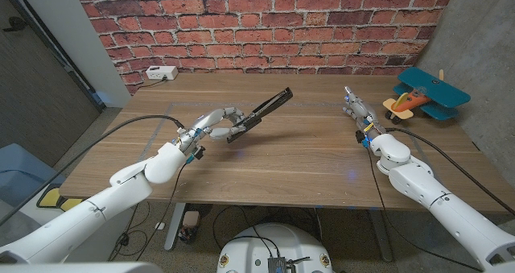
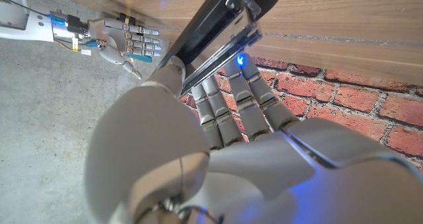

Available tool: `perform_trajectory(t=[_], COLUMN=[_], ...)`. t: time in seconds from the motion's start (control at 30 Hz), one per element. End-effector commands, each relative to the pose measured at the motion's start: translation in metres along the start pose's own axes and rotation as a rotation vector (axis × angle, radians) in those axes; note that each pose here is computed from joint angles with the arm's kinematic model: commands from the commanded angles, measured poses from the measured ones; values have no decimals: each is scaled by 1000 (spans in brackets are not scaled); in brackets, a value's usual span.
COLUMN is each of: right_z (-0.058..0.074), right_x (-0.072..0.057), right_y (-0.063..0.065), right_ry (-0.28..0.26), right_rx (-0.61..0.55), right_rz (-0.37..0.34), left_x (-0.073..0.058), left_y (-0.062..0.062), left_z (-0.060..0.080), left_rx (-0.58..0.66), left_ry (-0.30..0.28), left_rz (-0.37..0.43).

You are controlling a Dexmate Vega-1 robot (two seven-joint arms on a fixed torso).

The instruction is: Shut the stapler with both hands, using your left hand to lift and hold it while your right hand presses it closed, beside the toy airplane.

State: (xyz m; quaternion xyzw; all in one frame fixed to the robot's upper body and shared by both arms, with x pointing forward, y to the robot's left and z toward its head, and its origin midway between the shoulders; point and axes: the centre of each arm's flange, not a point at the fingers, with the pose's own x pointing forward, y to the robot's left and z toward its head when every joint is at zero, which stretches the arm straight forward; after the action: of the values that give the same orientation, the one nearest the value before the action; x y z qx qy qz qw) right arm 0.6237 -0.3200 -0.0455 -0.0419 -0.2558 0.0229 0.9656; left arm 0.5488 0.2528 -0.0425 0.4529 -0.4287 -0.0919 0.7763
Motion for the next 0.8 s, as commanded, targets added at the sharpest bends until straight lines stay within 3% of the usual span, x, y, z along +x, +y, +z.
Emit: perform_trajectory(t=[0.03, 0.5, 0.8], right_z=[5, 8, 12], right_x=[-10, -16, -17], right_y=[5, 3, 0], right_ry=[-6, -29, -25], right_rx=[-22, -1, -11], right_rz=[-30, -6, 16], left_x=[4, 14, 28], left_y=[1, -5, -9], left_z=[3, 2, 4], left_rx=[-38, -100, -128], left_ry=[-17, -7, -15], left_rz=[17, 42, 27])
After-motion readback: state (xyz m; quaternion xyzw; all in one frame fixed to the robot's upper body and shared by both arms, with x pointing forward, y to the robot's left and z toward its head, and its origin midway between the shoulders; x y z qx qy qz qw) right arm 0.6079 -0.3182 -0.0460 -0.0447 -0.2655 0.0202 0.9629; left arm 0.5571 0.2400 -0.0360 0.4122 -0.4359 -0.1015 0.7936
